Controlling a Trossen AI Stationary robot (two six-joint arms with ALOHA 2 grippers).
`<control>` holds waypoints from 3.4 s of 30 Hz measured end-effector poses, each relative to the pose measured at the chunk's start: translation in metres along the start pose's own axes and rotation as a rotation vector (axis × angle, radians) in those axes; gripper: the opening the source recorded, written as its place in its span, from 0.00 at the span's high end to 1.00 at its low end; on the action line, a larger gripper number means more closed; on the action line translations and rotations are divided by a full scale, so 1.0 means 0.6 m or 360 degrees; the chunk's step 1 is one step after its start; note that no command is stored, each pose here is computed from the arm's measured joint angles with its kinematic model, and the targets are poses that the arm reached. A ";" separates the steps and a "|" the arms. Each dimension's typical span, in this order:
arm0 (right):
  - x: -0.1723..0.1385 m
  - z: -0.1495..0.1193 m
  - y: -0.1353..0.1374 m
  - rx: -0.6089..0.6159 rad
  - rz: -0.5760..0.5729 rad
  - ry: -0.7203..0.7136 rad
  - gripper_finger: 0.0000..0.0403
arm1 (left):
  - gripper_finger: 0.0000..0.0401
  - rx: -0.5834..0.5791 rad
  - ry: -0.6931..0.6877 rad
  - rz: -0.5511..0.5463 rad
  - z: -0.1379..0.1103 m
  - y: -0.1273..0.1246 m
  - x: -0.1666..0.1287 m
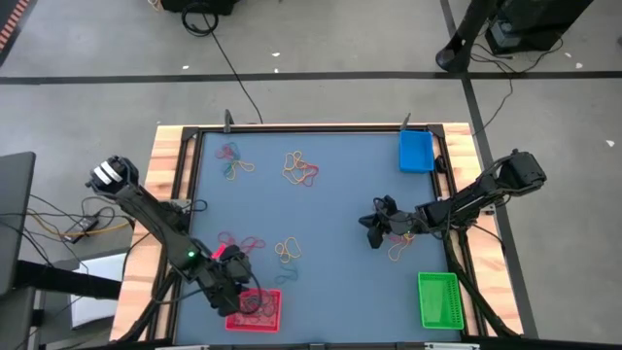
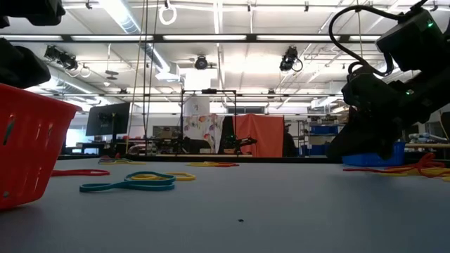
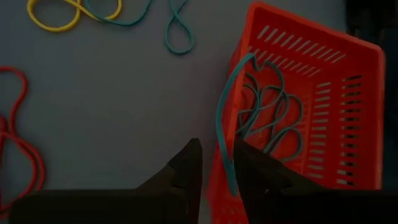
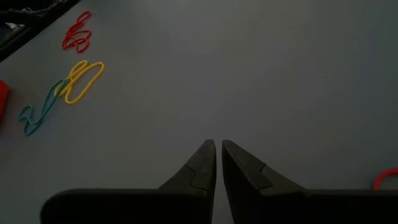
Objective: Sort rubber bands into baskets
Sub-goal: Put the blue rubber band into the red bin
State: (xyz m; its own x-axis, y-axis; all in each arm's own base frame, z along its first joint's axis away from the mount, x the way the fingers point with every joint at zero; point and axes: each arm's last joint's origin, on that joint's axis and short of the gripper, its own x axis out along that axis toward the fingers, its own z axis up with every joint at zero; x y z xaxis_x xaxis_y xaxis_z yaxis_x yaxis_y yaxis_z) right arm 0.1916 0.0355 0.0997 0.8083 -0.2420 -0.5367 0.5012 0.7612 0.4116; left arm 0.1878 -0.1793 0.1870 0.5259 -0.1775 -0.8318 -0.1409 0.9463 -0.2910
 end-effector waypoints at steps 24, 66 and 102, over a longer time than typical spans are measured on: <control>0.000 0.000 0.000 -0.0004 -0.0003 -0.0004 0.90 | 0.99 0.0032 0.0037 -0.0054 -0.001 -0.004 0.003; 0.000 0.000 0.000 0.0001 0.0004 -0.0003 0.90 | 0.82 0.0344 0.0097 -0.0109 0.031 -0.053 -0.025; -0.007 -0.011 0.014 -0.0083 0.0116 0.0056 0.90 | 0.67 -0.0980 -0.0060 0.1094 0.099 0.505 -0.135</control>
State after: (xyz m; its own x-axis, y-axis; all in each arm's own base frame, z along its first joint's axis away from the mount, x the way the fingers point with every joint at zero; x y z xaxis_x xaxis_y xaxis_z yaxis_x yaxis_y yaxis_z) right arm 0.1905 0.0467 0.1007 0.8301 -0.1644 -0.5329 0.4243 0.8063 0.4122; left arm 0.1523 0.1381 0.1941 0.1866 0.3894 -0.9020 -0.8479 0.5275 0.0523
